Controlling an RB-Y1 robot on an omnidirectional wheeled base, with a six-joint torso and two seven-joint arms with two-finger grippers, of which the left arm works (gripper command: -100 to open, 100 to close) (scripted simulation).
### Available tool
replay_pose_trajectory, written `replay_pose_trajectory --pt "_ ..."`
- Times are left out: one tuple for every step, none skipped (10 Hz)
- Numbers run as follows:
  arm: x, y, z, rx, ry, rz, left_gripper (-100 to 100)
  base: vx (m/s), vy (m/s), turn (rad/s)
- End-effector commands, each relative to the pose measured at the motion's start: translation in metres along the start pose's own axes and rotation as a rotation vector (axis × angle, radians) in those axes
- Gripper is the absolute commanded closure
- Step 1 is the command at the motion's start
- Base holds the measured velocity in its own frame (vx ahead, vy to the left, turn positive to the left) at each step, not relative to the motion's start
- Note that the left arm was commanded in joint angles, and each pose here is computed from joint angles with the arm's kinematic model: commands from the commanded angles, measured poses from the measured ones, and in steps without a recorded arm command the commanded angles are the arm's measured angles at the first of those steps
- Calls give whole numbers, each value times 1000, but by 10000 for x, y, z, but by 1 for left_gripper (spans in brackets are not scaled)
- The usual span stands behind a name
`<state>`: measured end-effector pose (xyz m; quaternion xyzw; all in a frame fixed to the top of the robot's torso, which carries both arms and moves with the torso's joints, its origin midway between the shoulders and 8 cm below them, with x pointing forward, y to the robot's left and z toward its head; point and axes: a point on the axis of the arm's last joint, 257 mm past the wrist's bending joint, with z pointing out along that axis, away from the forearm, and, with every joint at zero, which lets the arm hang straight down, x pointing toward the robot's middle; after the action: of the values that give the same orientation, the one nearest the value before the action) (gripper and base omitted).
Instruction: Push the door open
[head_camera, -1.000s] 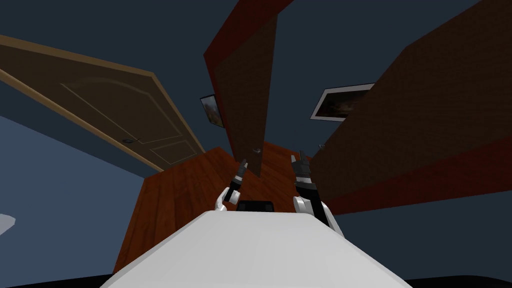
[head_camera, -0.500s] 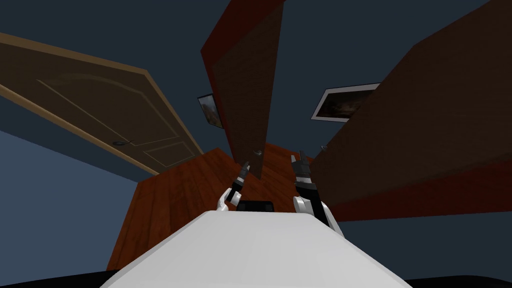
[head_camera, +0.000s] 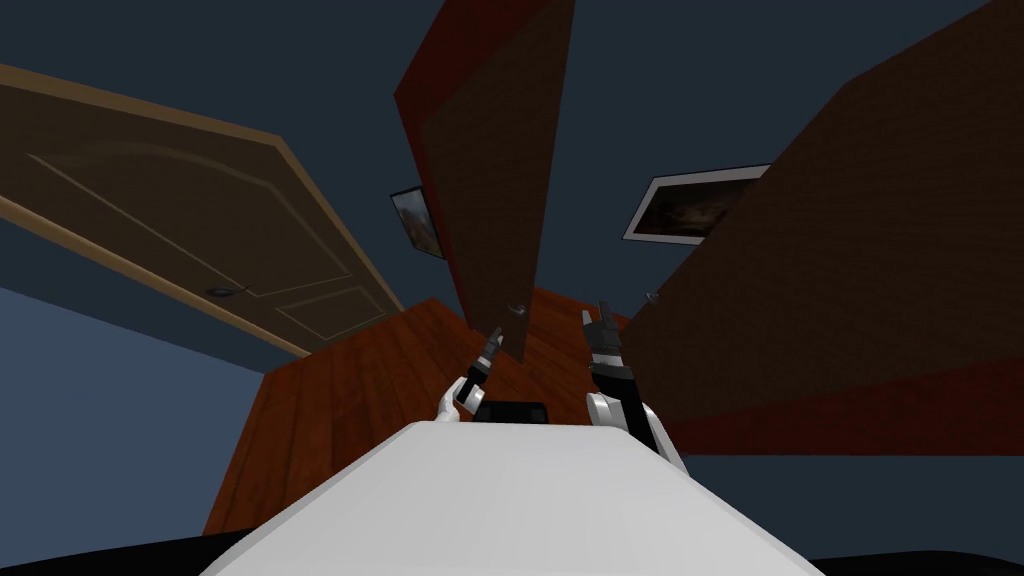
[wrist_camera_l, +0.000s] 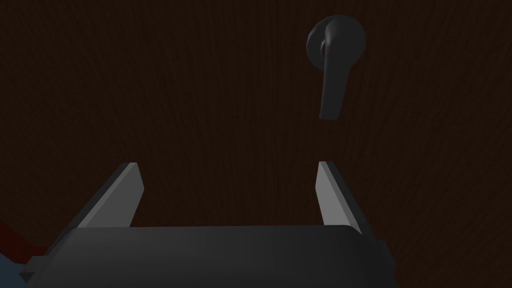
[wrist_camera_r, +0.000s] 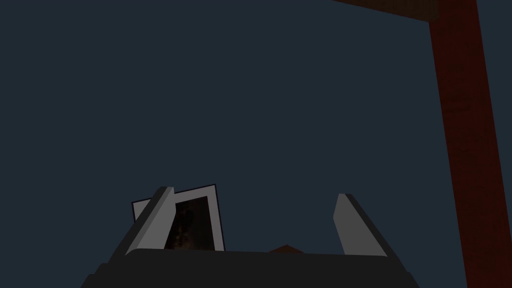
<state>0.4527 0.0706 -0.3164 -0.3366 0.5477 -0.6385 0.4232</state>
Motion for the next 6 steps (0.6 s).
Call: replay_pose_trajectory --pt "71 91 -16 -22 17 -6 -100 95 55 -21" --pt "107 144 -21 -33 26 -9 -100 82 49 -20" --pt "142 196 -27 -45 35 -12 -100 96 38 -25" --pt "212 299 -43 -69 53 -18 -100 142 76 -33" --pt "246 347 -51 -80 61 -20 -100 129 77 -36" --pt "276 386 -58 -89 68 -23 -100 80 52 -21"
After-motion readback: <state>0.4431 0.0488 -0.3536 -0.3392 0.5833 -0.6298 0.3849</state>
